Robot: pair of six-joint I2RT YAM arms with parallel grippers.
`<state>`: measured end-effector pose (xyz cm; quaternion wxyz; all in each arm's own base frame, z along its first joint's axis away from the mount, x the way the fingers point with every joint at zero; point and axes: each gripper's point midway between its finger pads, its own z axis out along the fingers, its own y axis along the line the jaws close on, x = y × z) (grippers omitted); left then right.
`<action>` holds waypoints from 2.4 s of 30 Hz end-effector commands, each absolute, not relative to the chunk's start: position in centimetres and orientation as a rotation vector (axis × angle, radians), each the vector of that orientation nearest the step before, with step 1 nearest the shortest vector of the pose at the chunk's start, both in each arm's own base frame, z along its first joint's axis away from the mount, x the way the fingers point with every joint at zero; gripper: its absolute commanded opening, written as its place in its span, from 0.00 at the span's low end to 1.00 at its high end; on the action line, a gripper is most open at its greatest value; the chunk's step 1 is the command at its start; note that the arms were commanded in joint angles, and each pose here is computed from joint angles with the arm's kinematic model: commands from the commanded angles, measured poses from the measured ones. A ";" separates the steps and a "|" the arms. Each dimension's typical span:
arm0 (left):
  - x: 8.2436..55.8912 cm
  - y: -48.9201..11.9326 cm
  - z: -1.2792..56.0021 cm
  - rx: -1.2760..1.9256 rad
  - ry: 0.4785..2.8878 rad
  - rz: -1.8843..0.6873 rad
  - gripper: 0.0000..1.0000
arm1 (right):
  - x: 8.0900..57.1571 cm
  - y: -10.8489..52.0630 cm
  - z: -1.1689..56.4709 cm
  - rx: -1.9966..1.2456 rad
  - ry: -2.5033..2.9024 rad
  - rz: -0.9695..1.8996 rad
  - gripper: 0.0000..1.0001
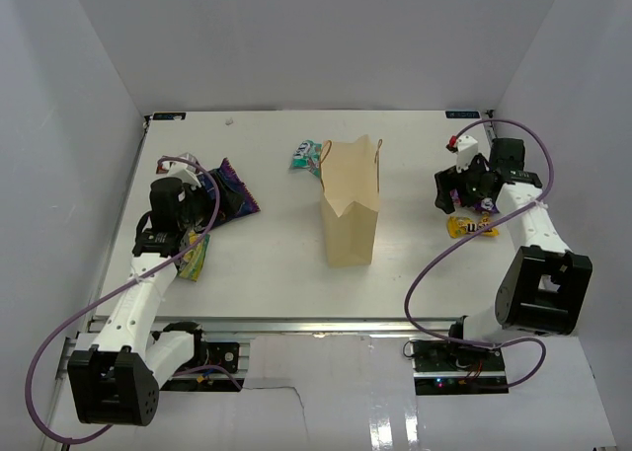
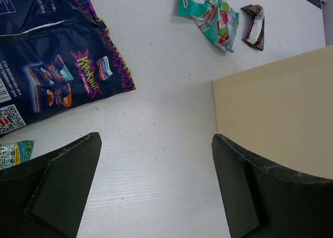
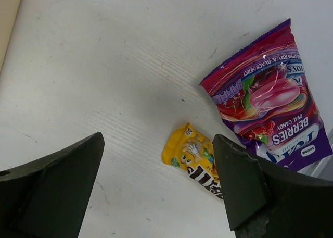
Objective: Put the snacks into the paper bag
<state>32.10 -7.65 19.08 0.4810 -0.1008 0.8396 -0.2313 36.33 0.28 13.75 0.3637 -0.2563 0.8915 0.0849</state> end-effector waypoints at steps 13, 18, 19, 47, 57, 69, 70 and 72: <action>31.5 -8.3 19.3 -0.237 2.035 -0.612 0.98 | 42.1 -4.2 14.4 -0.763 2.297 0.138 0.94; 31.6 -8.2 18.3 -0.245 2.056 -0.609 0.98 | 43.2 -5.3 11.5 -0.743 2.390 0.126 0.95; 31.7 -8.3 18.4 -0.243 2.057 -0.612 0.98 | 43.2 -5.5 11.0 -0.750 2.407 0.127 0.95; 32.8 -9.3 17.7 -0.305 2.109 -0.696 0.98 | 43.0 -5.5 3.6 -0.800 2.482 0.203 0.16; 32.3 -9.1 18.2 -0.299 2.091 -0.683 0.98 | 42.5 -0.8 11.1 -0.722 2.270 0.454 0.08; 31.9 -9.0 19.7 -0.279 2.056 -0.681 0.98 | 40.5 4.5 23.8 -0.675 1.925 0.713 0.08; 31.9 -9.0 19.8 -0.279 2.054 -0.680 0.98 | 40.3 5.0 25.1 -0.673 1.892 0.730 0.08; 31.8 -9.0 19.9 -0.279 2.054 -0.680 0.98 | 39.8 6.0 29.1 -0.673 1.790 0.756 0.08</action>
